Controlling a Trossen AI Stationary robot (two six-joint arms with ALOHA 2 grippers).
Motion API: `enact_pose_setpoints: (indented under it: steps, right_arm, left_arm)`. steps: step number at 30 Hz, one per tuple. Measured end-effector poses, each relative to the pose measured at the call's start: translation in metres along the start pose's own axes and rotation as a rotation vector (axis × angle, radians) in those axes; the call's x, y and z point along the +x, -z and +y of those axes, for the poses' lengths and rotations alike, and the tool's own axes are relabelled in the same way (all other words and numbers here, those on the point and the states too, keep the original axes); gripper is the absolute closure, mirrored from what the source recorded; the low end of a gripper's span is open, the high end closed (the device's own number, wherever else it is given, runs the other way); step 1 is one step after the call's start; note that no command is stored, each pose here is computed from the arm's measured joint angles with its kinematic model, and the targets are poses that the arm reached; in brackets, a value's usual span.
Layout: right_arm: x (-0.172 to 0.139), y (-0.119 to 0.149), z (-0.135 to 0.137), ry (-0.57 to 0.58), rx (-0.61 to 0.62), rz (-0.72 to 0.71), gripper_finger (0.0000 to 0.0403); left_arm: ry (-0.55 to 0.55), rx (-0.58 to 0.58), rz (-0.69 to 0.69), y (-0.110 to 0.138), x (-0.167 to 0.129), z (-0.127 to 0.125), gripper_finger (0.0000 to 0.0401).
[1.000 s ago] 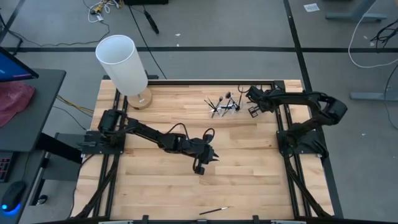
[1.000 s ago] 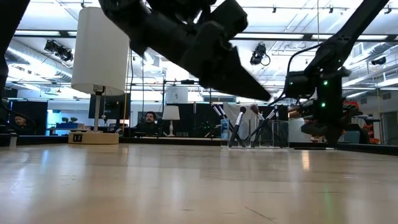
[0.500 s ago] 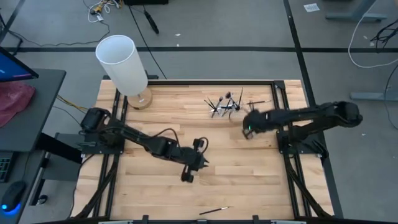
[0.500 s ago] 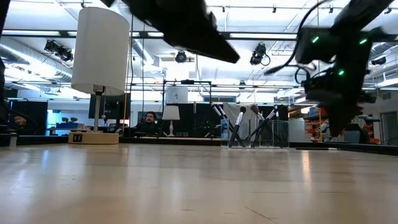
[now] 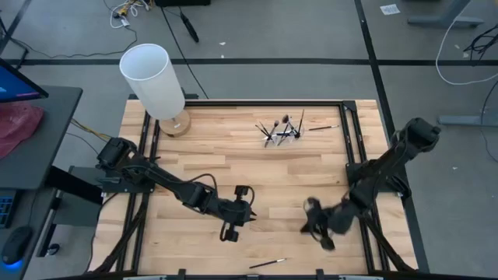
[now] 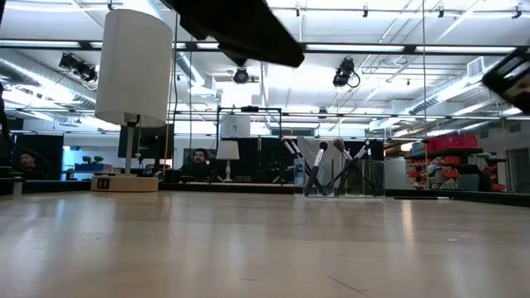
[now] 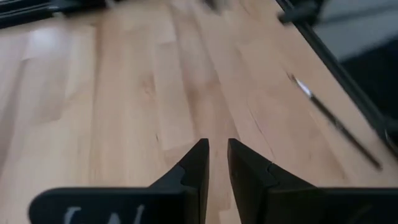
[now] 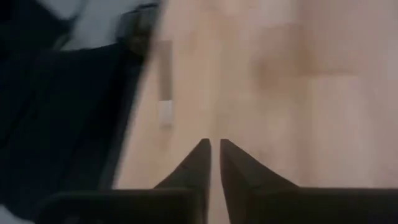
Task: Put items in baskets/containers
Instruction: Put the black eyeshadow brush into the transparent organizer
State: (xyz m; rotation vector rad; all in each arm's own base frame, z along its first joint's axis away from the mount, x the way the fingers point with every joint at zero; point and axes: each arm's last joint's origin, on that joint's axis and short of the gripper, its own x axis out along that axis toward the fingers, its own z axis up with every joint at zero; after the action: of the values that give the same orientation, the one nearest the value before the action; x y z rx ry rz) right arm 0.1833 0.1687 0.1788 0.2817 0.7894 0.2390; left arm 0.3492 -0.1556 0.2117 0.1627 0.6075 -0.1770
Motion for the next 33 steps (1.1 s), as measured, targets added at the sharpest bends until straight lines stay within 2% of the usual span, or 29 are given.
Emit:
enact_pose_setpoints:
  steps: [6,10,14,18,23,28,33]
  right_arm:
    - [0.035,0.029,0.030,-0.094,-0.211,-0.046,0.0301]
    - [0.060,0.040,0.038,-0.132,-0.284,-0.129,0.0253]
    - [0.083,0.045,0.048,-0.138,-0.354,-0.166,0.0233]
    - [0.106,0.048,0.060,-0.096,-0.403,-0.153,0.0234]
    - [0.126,0.051,0.067,-0.021,-0.409,-0.171,0.0250]
    - [0.138,0.058,0.066,-0.002,-0.393,-0.156,0.0277]
    - [0.141,0.066,0.060,0.096,-0.360,-0.112,0.0324]
  left_arm:
    - [-0.142,-0.185,-0.082,-0.003,-0.007,-0.023,0.0351]
    - [-0.143,-0.269,-0.189,-0.010,-0.015,-0.042,0.0353]
    - [-0.121,-0.336,-0.335,-0.020,-0.026,-0.063,0.0353]
    - [-0.099,-0.376,-0.449,-0.027,-0.039,-0.083,0.0353]
    - [-0.119,-0.393,-0.494,-0.026,-0.051,-0.102,0.0353]
    - [-0.152,-0.406,-0.505,-0.023,-0.057,-0.111,0.0353]
    - [-0.166,-0.410,-0.510,-0.023,-0.059,-0.113,0.0353]
